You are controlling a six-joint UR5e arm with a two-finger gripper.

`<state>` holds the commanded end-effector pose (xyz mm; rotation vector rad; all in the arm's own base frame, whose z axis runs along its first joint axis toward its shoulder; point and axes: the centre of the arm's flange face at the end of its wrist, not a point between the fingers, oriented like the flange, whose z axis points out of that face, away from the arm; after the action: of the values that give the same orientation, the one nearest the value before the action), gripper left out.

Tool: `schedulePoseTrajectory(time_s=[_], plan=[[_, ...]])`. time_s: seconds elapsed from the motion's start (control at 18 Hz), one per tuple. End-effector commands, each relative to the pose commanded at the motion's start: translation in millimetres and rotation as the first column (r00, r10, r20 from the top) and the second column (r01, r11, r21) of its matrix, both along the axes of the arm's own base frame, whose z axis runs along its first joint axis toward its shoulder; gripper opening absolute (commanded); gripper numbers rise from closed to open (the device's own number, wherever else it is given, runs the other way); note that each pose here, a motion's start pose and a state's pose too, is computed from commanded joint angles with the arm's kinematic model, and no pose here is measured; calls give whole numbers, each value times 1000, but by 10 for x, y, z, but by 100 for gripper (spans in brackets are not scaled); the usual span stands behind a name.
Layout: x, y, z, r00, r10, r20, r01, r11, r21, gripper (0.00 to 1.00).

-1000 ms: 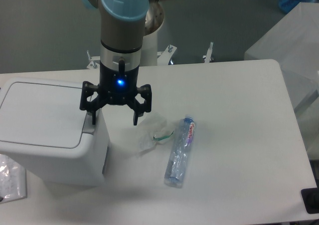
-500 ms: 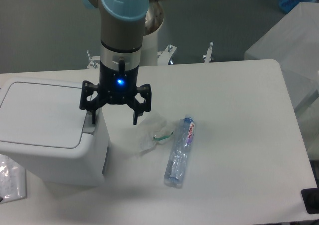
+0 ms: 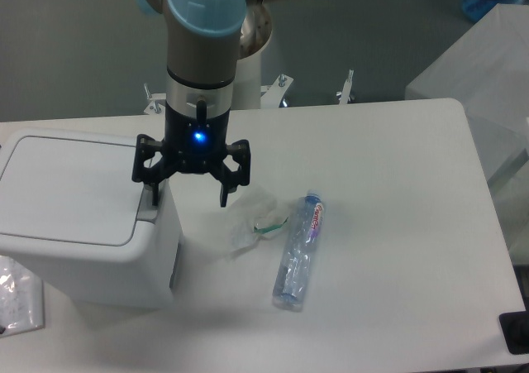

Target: Open the trash can

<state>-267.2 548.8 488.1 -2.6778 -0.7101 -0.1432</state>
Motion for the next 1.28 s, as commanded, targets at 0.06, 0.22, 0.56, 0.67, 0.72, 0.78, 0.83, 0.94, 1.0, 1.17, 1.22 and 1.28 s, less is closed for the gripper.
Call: schedulePoseTrajectory(time_s=[0.06, 0.22, 0.56, 0.67, 0.72, 0.78, 0.83, 0.94, 1.0, 1.17, 1.22, 1.28], plan=[[1, 1, 0, 1000, 0, 1, 0, 1000, 1, 100], [2, -5, -30, 1000, 0, 2, 0, 1000, -4, 100], [10, -11, -50, 1000, 0, 5, 0, 1000, -6, 100], [5, -6, 11, 1000, -1, -6, 1, 1000, 6, 100], [-12, 0, 86, 1000, -3, -18, 3, 1000, 18, 100], [-33, 10, 164, 1000, -2, -28, 3, 1000, 30, 100], [-74, 3, 252, 999, 4, -40, -3, 999, 43, 100], [-237, -61, 411, 998, 25, -64, -21, 998, 65, 100], [-370, -128, 470, 996, 47, -78, -42, 997, 71, 100], [-763, -391, 573, 984, 130, -124, -123, 990, 62, 100], [-953, -520, 605, 976, 167, -142, -159, 985, 64, 100], [-1100, -618, 655, 969, 196, -152, -187, 980, 71, 100]])
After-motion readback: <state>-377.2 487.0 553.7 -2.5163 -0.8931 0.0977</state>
